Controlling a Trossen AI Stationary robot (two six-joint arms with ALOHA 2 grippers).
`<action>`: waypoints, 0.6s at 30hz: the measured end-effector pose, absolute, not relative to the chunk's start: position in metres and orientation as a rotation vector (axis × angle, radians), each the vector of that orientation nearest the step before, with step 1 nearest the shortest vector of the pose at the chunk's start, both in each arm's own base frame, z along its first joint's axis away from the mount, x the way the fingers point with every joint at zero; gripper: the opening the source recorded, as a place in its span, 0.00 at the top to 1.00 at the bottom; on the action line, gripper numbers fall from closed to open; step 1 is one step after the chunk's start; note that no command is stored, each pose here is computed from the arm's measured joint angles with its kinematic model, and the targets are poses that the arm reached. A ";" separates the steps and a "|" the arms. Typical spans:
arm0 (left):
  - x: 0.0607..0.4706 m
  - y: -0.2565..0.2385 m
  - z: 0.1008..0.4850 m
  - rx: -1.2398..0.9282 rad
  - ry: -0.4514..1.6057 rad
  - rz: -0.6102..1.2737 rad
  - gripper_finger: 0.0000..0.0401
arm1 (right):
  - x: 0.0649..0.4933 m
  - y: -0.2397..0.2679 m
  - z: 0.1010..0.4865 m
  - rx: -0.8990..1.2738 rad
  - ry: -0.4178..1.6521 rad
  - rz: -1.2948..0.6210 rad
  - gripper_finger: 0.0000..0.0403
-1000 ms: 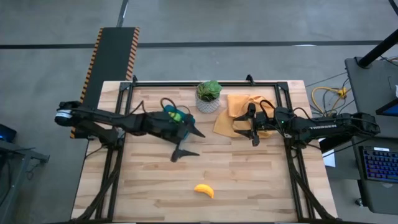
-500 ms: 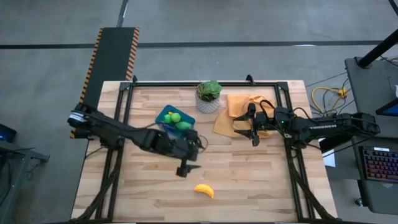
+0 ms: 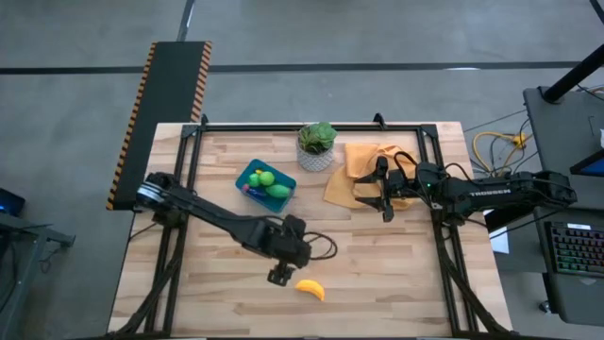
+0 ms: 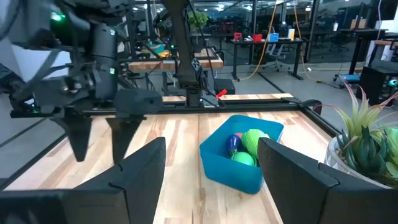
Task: Pick and placing Produce into tupperware
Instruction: Put the yellow banana into the blue bin
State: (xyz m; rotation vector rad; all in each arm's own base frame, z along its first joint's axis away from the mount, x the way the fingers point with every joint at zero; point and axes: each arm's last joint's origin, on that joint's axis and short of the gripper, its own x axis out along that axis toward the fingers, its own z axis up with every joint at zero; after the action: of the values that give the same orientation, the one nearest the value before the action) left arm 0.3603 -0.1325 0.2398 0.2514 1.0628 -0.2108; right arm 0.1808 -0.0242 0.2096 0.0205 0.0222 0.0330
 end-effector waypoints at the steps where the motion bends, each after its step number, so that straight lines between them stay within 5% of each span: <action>1: 0.363 -0.134 0.242 0.233 1.076 -0.215 0.15 | 0.181 -0.024 0.210 0.020 0.022 0.033 0.39; 18: 0.388 -0.165 0.221 0.035 1.162 -0.142 0.15 | 0.181 -0.024 0.209 0.005 0.029 0.033 0.39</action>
State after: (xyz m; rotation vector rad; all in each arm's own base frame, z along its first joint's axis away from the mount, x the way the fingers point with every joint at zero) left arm 0.3884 -0.1648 0.2207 0.0351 1.1617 -0.1419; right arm 0.1808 -0.0242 0.2089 0.0048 0.0294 0.0332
